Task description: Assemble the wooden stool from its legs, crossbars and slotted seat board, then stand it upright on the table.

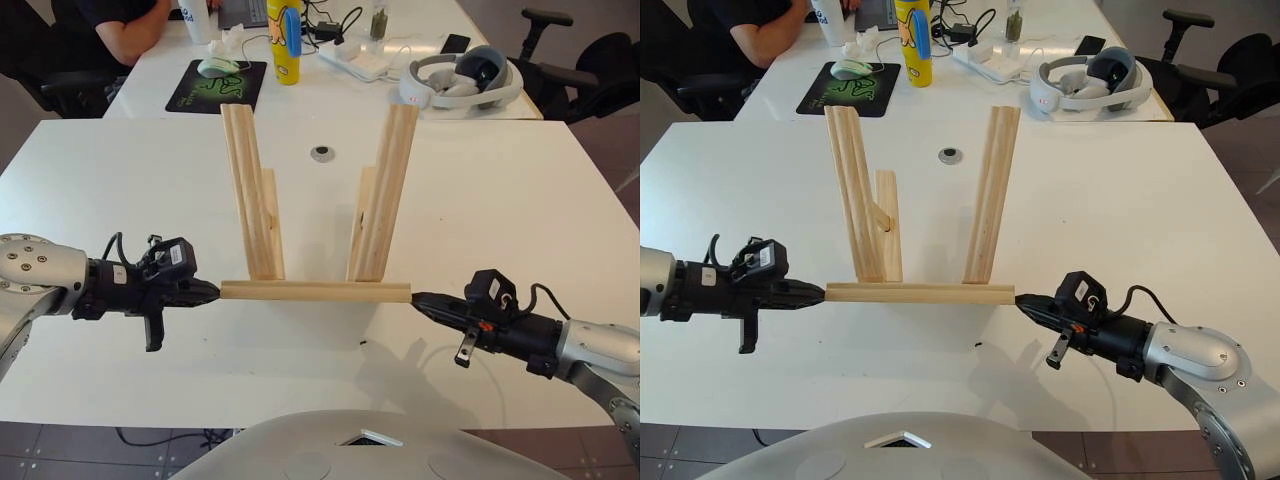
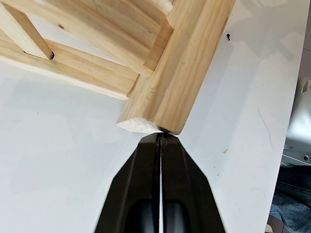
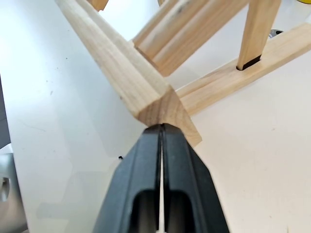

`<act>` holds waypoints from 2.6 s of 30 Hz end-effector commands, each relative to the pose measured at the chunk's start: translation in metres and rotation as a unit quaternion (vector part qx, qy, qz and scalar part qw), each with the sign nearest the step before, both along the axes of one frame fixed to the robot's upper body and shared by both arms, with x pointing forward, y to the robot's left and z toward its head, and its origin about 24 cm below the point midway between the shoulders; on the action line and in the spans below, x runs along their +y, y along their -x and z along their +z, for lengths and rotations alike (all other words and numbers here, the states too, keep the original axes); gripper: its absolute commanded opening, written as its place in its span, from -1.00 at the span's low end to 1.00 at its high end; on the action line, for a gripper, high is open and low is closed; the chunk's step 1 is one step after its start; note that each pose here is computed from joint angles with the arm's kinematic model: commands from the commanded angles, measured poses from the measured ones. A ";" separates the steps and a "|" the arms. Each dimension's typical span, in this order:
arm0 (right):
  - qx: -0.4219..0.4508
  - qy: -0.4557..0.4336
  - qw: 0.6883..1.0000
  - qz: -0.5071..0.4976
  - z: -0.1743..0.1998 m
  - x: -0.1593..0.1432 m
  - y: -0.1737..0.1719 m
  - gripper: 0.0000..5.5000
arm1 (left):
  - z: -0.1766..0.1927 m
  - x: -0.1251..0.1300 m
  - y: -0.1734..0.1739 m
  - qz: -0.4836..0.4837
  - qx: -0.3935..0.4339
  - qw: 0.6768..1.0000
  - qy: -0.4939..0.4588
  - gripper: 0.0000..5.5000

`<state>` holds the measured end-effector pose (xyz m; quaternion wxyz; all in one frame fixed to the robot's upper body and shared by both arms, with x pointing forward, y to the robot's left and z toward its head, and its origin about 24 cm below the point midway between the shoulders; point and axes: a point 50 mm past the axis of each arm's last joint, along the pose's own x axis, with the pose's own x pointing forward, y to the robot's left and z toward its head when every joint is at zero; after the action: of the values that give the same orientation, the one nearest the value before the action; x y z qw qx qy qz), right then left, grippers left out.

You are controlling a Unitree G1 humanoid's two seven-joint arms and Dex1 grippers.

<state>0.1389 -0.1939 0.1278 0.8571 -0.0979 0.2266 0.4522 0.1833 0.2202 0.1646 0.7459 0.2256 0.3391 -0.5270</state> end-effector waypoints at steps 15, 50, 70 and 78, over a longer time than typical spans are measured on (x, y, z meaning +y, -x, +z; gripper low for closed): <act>-0.042 -0.037 0.998 -0.002 0.016 0.002 -0.010 -1.00 | 0.015 -0.006 -0.013 -0.018 -0.009 0.999 0.039 -1.00; -0.001 0.068 0.993 -0.098 -0.078 0.008 -0.026 -1.00 | -0.091 -0.001 -0.023 0.074 -0.069 0.994 0.027 -1.00; 0.011 0.038 0.995 -0.095 -0.076 0.017 -0.023 -1.00 | -0.094 -0.012 -0.015 0.070 -0.044 0.996 0.045 -1.00; 0.005 -0.011 0.997 -0.082 -0.056 0.025 -0.027 -1.00 | -0.074 -0.021 -0.019 0.081 -0.039 0.991 0.100 -1.00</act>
<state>0.1608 -0.1825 0.0527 0.8915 -0.0875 0.2803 0.3450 0.1991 0.2133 0.0738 0.8160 0.1617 0.3170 -0.4555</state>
